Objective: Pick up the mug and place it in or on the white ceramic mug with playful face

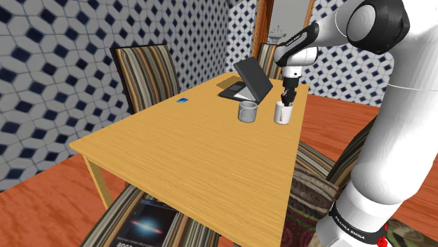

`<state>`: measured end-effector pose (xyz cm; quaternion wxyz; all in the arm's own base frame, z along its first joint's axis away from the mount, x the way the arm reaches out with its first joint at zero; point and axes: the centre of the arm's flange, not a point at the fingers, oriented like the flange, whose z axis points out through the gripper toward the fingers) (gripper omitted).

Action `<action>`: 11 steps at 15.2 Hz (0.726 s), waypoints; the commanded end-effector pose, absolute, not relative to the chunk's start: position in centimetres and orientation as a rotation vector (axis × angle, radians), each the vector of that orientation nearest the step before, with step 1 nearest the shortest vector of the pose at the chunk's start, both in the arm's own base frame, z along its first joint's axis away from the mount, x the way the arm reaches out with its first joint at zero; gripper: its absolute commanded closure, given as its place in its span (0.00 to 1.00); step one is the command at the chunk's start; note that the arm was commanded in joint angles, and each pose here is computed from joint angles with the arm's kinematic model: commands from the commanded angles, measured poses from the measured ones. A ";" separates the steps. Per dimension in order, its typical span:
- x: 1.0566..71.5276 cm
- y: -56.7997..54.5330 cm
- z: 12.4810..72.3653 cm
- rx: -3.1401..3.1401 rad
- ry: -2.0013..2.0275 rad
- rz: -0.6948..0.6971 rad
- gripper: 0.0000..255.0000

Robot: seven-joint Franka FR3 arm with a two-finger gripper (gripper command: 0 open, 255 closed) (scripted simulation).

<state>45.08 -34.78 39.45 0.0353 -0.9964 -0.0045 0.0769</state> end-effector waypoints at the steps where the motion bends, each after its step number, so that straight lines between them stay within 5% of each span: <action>1: 45.1 -34.7 40.4 -3.062 -0.014 0.237 1.00; 11: 45.1 -34.7 45.7 -3.062 -0.014 0.237 1.00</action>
